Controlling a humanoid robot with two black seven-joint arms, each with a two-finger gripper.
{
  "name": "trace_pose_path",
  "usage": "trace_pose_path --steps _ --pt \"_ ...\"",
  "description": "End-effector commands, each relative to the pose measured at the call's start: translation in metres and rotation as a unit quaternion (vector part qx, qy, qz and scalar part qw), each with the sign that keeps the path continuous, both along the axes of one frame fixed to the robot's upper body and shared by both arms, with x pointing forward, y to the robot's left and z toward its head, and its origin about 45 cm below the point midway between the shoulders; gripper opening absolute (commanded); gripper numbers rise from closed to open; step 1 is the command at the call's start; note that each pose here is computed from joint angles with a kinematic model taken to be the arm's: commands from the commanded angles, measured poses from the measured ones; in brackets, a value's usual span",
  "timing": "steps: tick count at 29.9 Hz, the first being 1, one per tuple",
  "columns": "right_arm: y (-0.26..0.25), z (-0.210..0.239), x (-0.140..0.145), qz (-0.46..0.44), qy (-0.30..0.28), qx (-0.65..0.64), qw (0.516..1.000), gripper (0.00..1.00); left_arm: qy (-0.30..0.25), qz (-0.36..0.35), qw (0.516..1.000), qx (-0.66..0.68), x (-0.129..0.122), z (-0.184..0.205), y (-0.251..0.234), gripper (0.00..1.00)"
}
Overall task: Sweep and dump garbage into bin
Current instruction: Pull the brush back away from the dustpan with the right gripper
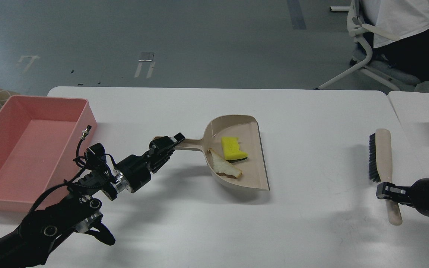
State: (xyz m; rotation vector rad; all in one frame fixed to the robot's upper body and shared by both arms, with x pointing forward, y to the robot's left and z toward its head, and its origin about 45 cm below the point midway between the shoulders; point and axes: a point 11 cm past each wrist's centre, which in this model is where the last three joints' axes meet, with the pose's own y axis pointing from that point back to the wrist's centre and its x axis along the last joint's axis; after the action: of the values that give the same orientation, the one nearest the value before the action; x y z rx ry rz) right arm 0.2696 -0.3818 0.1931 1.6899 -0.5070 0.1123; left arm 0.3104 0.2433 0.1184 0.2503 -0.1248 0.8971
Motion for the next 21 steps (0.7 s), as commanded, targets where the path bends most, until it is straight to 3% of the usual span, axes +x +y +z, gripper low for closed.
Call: trace_pose_path --steps 1,9,10,14,21 --pt "0.002 -0.001 0.0 0.001 0.0 0.002 1.0 0.0 0.0 0.001 1.0 -0.001 0.0 0.0 0.0 0.14" --pt "0.02 -0.009 0.004 0.014 0.0 0.02 1.0 0.0 -0.001 0.002 1.0 -0.001 0.0 0.0 0.0 0.14" --pt "0.02 -0.009 0.004 0.014 0.0 0.021 1.0 0.08 -0.001 0.002 1.0 0.0 0.0 0.0 0.001 0.14" --pt "0.02 -0.008 0.004 0.014 -0.001 0.022 1.0 0.17 0.0 0.003 1.0 -0.001 0.001 0.0 0.001 0.14" --pt "0.021 -0.007 0.005 0.014 -0.002 0.023 1.0 0.23 0.002 0.005 1.0 -0.005 0.001 0.001 0.002 0.15"
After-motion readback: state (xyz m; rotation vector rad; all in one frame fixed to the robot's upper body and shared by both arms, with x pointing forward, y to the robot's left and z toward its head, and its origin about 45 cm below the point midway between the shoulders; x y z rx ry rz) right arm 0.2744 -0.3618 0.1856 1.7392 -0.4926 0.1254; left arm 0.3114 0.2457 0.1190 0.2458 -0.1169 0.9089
